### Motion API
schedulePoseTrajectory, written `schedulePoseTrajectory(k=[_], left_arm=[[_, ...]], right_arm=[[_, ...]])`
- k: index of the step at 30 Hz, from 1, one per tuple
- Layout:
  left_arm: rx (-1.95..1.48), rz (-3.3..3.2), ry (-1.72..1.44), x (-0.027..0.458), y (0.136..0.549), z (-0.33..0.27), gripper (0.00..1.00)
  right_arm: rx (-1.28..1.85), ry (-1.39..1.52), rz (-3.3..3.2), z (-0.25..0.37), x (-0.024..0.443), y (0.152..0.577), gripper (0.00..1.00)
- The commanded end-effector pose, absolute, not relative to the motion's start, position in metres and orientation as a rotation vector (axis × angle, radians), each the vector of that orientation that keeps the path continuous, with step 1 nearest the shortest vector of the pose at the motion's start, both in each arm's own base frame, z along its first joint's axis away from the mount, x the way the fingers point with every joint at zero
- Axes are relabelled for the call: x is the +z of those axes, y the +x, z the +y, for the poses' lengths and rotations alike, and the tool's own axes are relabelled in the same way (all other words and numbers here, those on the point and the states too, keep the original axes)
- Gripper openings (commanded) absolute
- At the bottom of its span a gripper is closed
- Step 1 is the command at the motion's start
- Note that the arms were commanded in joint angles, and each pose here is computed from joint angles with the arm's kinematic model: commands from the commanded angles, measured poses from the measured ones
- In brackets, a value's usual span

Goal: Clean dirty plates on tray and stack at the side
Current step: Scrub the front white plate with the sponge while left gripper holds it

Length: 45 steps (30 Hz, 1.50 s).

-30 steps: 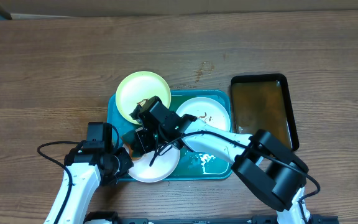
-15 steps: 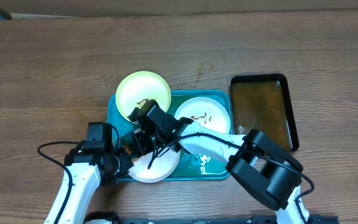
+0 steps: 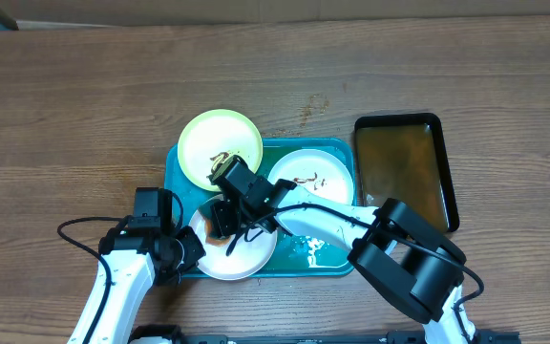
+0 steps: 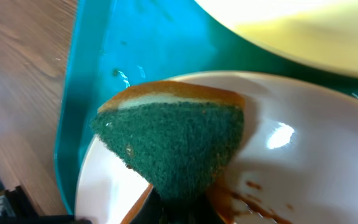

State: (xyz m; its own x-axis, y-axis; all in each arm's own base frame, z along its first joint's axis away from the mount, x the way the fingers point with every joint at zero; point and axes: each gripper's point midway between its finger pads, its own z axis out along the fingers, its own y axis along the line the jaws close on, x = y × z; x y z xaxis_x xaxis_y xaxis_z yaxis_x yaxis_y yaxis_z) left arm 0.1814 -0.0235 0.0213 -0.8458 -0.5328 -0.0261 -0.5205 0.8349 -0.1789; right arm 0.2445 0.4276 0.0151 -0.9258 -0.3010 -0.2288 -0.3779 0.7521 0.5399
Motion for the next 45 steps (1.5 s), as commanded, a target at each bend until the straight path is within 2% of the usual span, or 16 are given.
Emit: schedulePoseTrajectory(k=[1, 8, 14, 19, 23, 28, 36, 45], left_arm=[[-0.234, 2.966, -0.807, 0.018, 0.176, -0.022, 0.04], [-0.233, 2.967, -0.808, 0.018, 0.176, -0.022, 0.04], [-0.233, 2.967, -0.808, 0.018, 0.175, -0.022, 0.04], [-0.233, 2.966, -0.807, 0.018, 0.176, -0.022, 0.04], [-0.235, 2.962, -0.804, 0.018, 0.177, -0.022, 0.04], [-0.331, 2.953, -0.616, 0.021, 0.189, -0.033, 0.04], [-0.337, 2.927, -0.408, 0.023, 0.2, -0.034, 0.04], [-0.341, 2.927, -0.398, 0.023, 0.2, -0.035, 0.04]], right_arm=[[0.769, -0.513, 2.874, 0.41, 0.003, 0.244, 0.04], [0.495, -0.428, 2.971, 0.365, -0.013, 0.25, 0.04], [0.433, -0.404, 2.936, 0.341, 0.003, 0.274, 0.04], [0.53, -0.735, 2.792, 0.352, 0.036, 0.275, 0.04], [0.729, -1.12, 2.665, 0.374, 0.058, 0.236, 0.04], [0.64, -1.363, 2.525, 0.382, 0.056, 0.22, 0.04], [0.528, -1.313, 2.377, 0.399, 0.064, 0.247, 0.04], [0.568, -1.277, 2.304, 0.416, 0.066, 0.259, 0.04]])
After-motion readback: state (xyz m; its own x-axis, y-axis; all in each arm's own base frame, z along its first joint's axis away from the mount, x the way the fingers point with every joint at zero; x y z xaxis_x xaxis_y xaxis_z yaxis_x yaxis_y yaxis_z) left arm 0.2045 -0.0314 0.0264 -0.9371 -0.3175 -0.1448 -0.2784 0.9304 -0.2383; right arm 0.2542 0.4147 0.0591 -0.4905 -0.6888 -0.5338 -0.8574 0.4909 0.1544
